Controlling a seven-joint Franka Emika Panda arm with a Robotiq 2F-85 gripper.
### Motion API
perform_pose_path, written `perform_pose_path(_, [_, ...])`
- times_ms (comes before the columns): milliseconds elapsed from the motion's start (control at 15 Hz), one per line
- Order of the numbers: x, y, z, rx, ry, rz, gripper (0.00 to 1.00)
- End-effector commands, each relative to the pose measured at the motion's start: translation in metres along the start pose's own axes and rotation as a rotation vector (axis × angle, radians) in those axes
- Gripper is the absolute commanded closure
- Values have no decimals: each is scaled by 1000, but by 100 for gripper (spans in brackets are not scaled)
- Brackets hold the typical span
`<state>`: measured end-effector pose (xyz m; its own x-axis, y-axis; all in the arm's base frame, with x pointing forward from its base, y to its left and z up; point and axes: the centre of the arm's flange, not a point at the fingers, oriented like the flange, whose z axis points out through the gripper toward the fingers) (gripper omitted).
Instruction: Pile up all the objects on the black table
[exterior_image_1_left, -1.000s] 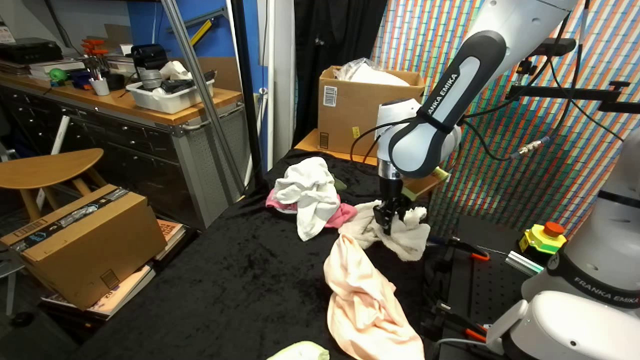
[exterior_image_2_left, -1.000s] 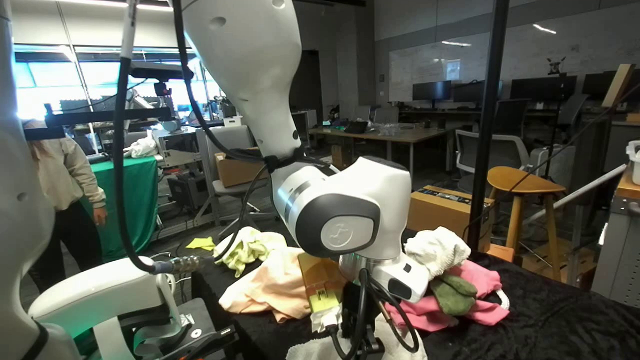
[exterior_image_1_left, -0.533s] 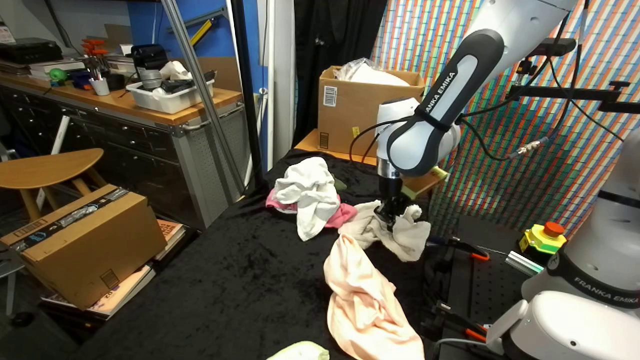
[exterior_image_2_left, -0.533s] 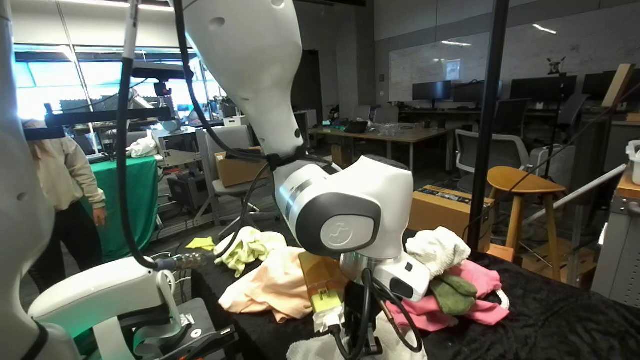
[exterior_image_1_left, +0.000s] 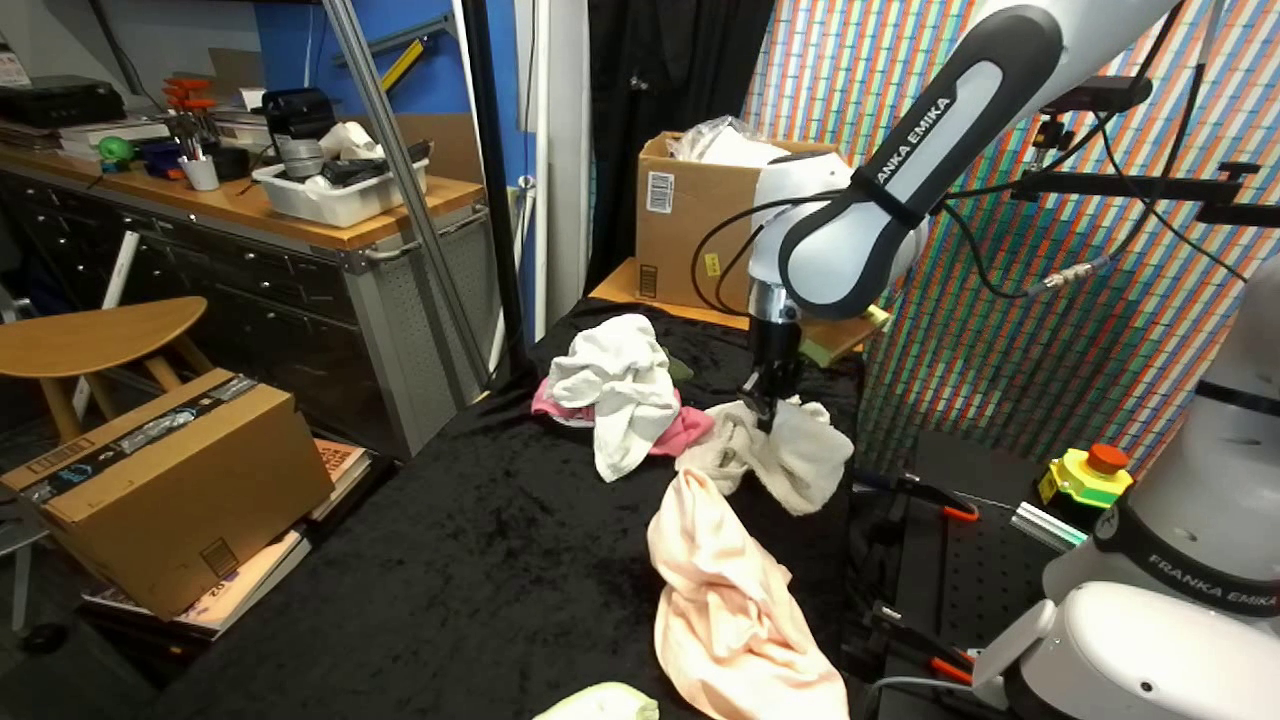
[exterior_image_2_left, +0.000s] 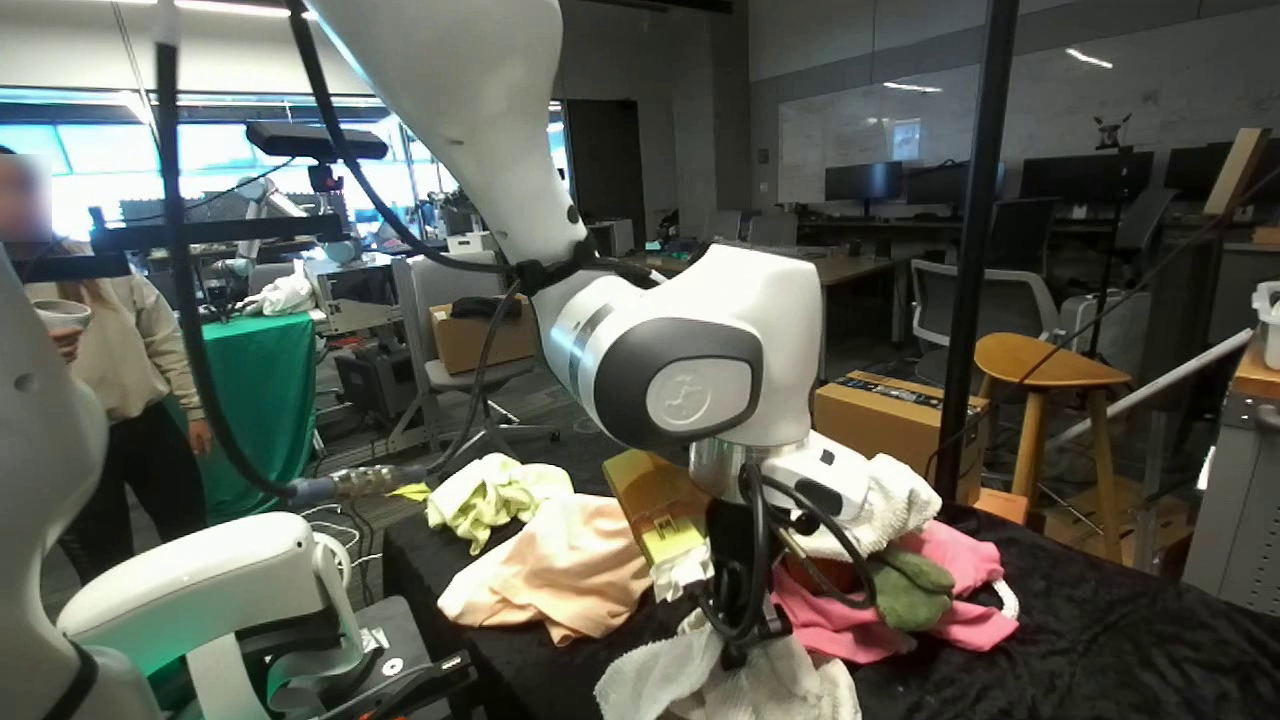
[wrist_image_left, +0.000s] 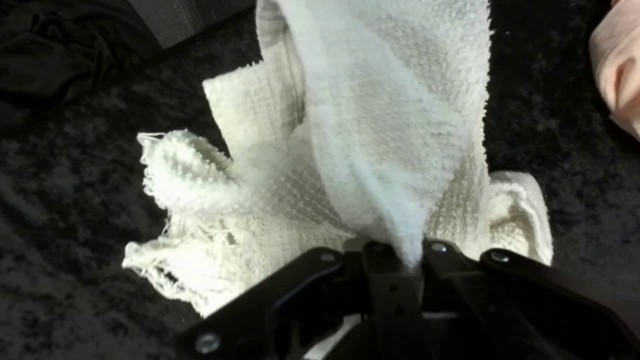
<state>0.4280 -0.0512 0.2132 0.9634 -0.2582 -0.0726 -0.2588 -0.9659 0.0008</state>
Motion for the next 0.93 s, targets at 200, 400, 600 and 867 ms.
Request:
perform_pose_path(200, [2,-22,-90,4,202,15,92])
perform_pose_path(400, [9,-35,-115,30,278,60,93])
perform_pose_path(600, [21,-48,-129,48,340,129,93])
perform_pose_path(867, [35,-65,-144,100,405,216,93])
